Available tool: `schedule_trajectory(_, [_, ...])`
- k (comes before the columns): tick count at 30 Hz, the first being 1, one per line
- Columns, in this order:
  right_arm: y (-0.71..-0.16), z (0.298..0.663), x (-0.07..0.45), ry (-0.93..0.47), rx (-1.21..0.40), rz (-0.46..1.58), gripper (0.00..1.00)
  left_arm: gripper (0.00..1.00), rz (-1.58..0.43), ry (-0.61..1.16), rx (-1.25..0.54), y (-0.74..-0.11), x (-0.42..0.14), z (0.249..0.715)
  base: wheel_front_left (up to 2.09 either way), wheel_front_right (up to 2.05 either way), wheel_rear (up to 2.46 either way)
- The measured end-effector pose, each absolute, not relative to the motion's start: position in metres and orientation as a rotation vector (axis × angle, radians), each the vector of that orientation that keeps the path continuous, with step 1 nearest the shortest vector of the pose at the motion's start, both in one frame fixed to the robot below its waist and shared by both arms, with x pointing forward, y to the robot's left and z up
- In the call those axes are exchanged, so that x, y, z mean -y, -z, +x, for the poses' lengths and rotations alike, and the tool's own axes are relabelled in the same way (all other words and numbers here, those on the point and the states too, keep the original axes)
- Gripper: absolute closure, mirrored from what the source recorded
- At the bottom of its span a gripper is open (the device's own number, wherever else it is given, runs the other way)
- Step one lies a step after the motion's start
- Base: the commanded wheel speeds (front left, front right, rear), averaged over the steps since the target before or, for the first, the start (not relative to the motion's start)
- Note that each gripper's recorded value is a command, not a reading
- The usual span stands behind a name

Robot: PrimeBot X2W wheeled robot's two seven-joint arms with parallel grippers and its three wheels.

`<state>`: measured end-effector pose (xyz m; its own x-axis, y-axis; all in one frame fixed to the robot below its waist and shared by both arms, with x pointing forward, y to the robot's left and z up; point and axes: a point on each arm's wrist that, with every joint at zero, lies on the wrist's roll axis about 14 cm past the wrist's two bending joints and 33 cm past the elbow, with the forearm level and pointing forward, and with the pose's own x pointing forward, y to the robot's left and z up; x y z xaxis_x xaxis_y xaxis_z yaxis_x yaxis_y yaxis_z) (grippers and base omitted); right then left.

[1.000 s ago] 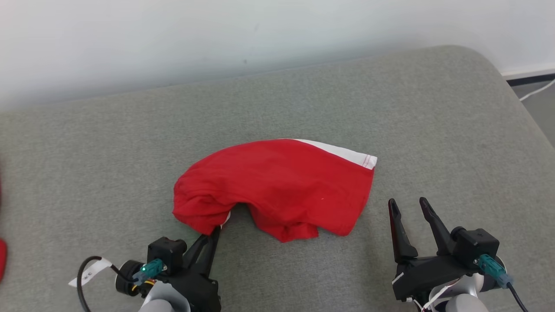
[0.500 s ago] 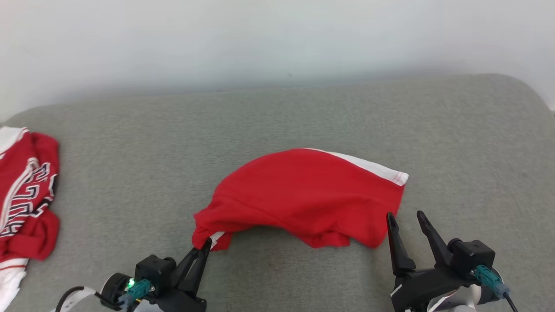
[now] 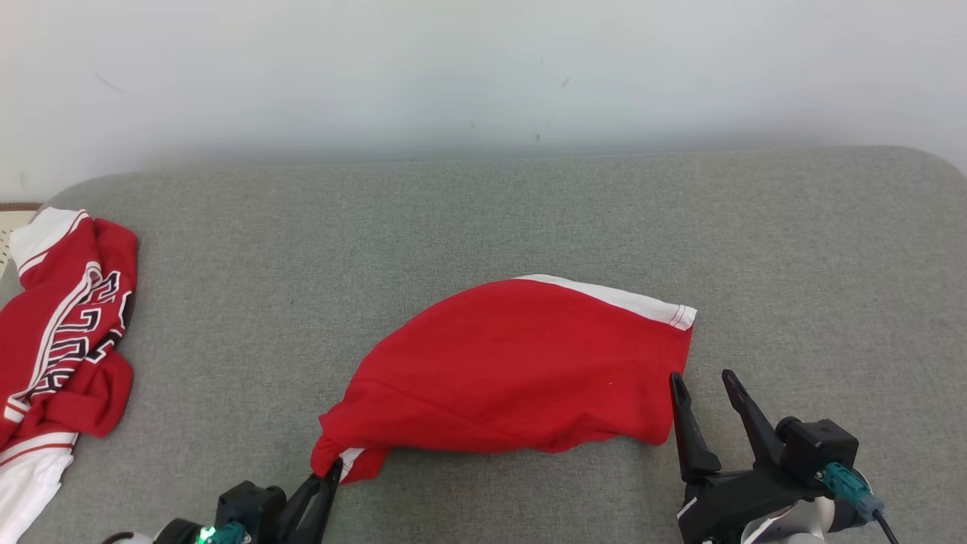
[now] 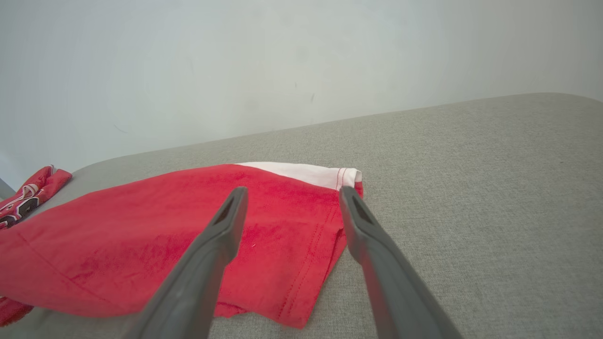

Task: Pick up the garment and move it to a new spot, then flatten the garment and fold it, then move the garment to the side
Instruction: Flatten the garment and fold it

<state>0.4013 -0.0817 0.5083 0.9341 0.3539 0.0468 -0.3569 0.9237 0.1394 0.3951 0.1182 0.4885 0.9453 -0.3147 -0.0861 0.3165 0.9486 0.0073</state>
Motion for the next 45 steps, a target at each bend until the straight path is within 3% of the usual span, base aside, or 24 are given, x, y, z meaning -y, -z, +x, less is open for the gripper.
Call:
schedule_trajectory(1, [-0.508,0.401,0.082,-0.364,0.02,0.147,0.0,0.81,0.012,0.323,-0.098,-0.484,-0.117,0.394,0.0,0.0,0.0])
schedule_trajectory(2, [-0.508,0.401,0.082,-0.364,0.02,0.147,0.0,0.24,0.002,0.321,-0.101,-0.482,-0.117,0.393,0.0,0.0,0.0])
schedule_trajectory(3, [-0.508,0.402,0.082,-0.364,0.019,0.147,0.0,0.0,-0.007,0.321,-0.1,-0.482,-0.115,0.393,0.0,0.0,0.0])
schedule_trajectory(18, [-0.507,0.405,0.084,-0.365,0.015,0.138,0.0,0.0,-0.106,0.243,0.064,-0.52,-0.118,0.383,0.0,0.0,0.0])
schedule_trajectory(27, [-0.503,0.409,0.092,-0.344,0.003,0.127,0.0,0.0,-0.098,0.073,0.164,-0.548,-0.16,0.384,0.0,0.0,0.0])
schedule_trajectory(35, [-0.495,0.411,0.103,-0.312,-0.027,0.116,0.0,0.0,-0.094,-0.046,0.177,-0.548,-0.189,0.384,0.0,0.0,0.0])
schedule_trajectory(45, [-0.482,0.43,0.107,-0.321,-0.109,0.077,0.0,0.0,-0.095,-0.063,0.187,-0.548,-0.193,0.385,0.0,0.0,0.0])
